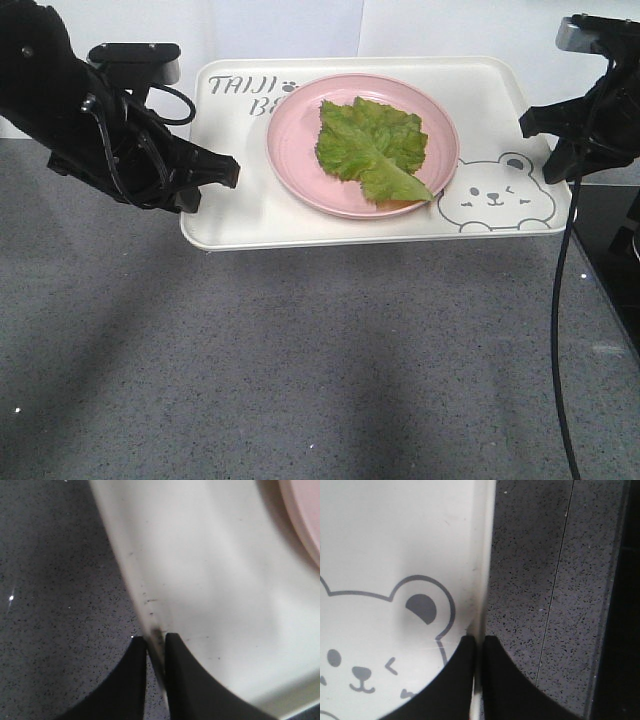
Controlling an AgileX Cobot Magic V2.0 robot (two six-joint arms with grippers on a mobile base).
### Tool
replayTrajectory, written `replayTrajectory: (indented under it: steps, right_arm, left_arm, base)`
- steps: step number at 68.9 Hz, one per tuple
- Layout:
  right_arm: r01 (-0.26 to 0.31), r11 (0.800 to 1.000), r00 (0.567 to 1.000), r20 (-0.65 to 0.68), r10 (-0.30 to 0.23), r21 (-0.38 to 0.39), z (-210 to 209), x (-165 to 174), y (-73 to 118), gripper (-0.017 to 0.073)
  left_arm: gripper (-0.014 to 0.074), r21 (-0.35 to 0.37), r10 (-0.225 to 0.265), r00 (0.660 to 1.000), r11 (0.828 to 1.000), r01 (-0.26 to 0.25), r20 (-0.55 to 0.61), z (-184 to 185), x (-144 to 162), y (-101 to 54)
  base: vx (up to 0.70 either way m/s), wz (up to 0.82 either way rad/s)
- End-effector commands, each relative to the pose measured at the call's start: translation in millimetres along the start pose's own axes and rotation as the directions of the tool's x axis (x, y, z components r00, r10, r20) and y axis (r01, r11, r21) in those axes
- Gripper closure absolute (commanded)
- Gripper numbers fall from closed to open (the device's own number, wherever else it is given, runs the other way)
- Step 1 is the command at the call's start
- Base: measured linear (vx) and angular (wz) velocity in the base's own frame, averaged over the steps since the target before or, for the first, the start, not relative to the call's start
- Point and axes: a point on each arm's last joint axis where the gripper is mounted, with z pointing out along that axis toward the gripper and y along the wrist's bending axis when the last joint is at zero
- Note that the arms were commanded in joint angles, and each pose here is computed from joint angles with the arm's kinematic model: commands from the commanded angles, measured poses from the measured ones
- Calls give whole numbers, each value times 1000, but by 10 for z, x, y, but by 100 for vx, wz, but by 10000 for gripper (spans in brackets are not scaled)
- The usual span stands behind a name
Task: Transfer vegetables to tray and serve
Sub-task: 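Keep holding the tray while the base drives to another counter, then lower the tray onto the counter with both grippers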
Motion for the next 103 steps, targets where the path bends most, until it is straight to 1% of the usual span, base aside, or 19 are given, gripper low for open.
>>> replayTrajectory:
  steps: [1, 28, 36, 48, 53, 59, 69, 74, 78, 92, 100, 103]
  right_arm:
    - [25, 999, 996, 83, -22, -30, -312, 7, 113, 565]
    - [24, 999, 995, 94, -21, -33, -313, -3, 115, 565]
    - [20, 998, 996, 91, -15, -53, -313, 0, 133, 565]
    - [31, 995, 995, 96, -22, -93, -313, -5, 186, 565]
    - [42, 992, 995, 99, -30, -115, -302, -11, 203, 565]
    - [54, 985, 995, 95, -39, -163, -255, -28, 233, 565]
    - [43, 976, 997, 67, -29, -215, -95, -69, 251, 565]
    - [53, 975, 998, 39, -45, -216, 27, -84, 286, 565]
    - [71, 974, 997, 11, -70, -216, 154, -94, 323, 565]
    - [131, 974, 984, -95, -150, -186, 591, -95, 455, 563]
    - [155, 977, 972, -152, -177, -144, 796, -80, 469, 561]
    - [148, 981, 971, -168, -169, -129, 848, -77, 454, 561]
  left_arm:
    - [599, 57, 24, 990, 998, -32, 136, -292, -75, -93]
    - [599, 57, 24, 990, 998, -32, 136, -292, -75, -93]
    - [599, 57, 24, 990, 998, -32, 136, -292, -75, -93]
    - [599, 52, 26, 992, 998, -33, 124, -291, -64, -88]
    - [599, 25, 41, 991, 999, -44, 129, -290, -69, -62]
    - [599, -20, 64, 990, 998, -62, 125, -285, -69, -23]
    - [599, -77, 90, 991, 994, -82, 104, -240, -70, 25]
    - [599, -103, 101, 992, 990, -93, 78, -168, -72, 46]
    - [599, -119, 107, 993, 988, -100, 55, -82, -79, 60]
    - [599, -135, 109, 994, 985, -111, -19, 242, -92, 74]
    - [599, -147, 114, 991, 982, -123, -64, 441, -91, 86]
    - [599, -159, 120, 990, 978, -131, -77, 503, -91, 99]
  base:
    - [0, 0]
    - [0, 0]
    - [0, 0]
    - [0, 0]
    - [0, 0]
    - [0, 0]
    - [0, 0]
    - [0, 0]
    - [0, 0]
    - [0, 0]
    - [0, 0]
    - [0, 0]
